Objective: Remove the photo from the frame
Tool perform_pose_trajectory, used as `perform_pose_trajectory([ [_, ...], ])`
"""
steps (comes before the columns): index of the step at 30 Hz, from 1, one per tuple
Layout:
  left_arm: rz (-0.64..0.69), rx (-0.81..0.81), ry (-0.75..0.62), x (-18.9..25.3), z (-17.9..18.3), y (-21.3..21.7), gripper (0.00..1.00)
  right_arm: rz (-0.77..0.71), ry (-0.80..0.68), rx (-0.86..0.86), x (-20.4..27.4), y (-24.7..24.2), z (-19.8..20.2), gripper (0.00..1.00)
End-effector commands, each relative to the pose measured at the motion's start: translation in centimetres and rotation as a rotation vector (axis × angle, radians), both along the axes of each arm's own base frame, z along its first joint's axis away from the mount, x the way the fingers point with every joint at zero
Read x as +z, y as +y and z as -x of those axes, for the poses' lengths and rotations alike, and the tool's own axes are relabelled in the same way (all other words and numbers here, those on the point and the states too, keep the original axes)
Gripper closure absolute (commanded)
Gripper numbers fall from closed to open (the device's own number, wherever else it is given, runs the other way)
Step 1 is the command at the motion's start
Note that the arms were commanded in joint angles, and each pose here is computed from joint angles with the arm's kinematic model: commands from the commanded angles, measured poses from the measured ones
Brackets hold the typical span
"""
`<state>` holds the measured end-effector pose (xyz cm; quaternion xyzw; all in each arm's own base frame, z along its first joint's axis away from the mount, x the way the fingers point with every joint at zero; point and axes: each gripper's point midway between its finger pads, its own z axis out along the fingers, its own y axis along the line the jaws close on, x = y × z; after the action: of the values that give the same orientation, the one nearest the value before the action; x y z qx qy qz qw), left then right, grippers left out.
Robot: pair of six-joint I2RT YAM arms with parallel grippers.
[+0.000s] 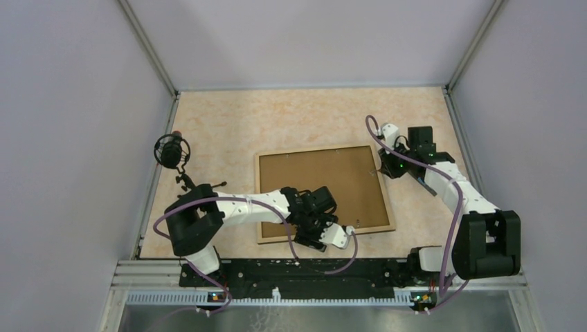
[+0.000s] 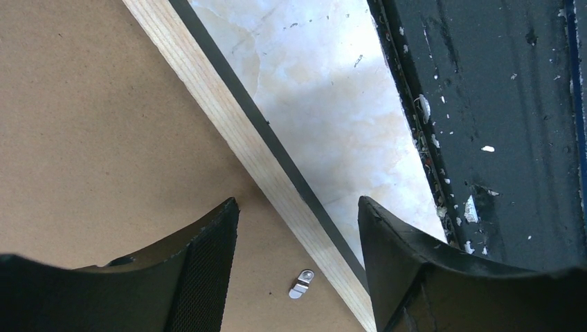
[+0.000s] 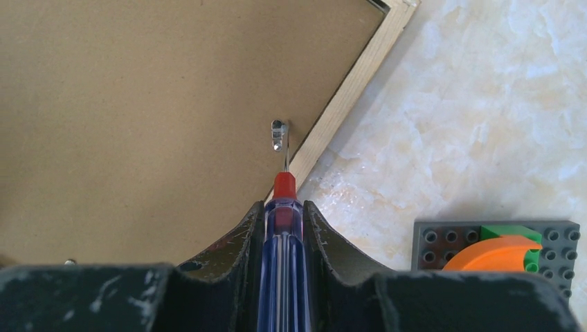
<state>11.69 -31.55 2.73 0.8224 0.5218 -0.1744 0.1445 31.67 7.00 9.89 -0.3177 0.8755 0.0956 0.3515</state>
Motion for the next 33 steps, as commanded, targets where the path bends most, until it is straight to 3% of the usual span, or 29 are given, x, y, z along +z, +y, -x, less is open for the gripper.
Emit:
perform_pose_trajectory([
  [1,-0.034,-0.012,0.049,-1.2,0.5,0.4,0.31,-0.026,0.113,0.083,-0.8,1.3,2.5,1.00],
  [10,-0.020,0.024,0.037,-0.7,-0.6,0.6,0.30,-0.036,0.104,0.061,0.9,1.3,2.4,1.00],
  [17,0.036,0.104,0.043,1.7,-2.7,0.9,0.27,-0.182,-0.012,0.004,6.6,3.1,0.3,1.00],
  [22,-0.045,0.087,-0.023,1.0,-3.4,3.4,0.28,-0.277,-0.073,-0.015,9.7,4.3,-0.8,1.00],
  [26,-0.069,0.084,-0.160,0.8,-6.5,5.3,0.28,-0.296,-0.085,-0.037,9.9,4.3,-1.3,1.00],
  [33,-0.058,0.221,-0.273,2.1,-12.9,7.4,0.29,-0.327,-0.107,-0.087,10.3,3.3,-1.2,1.00],
])
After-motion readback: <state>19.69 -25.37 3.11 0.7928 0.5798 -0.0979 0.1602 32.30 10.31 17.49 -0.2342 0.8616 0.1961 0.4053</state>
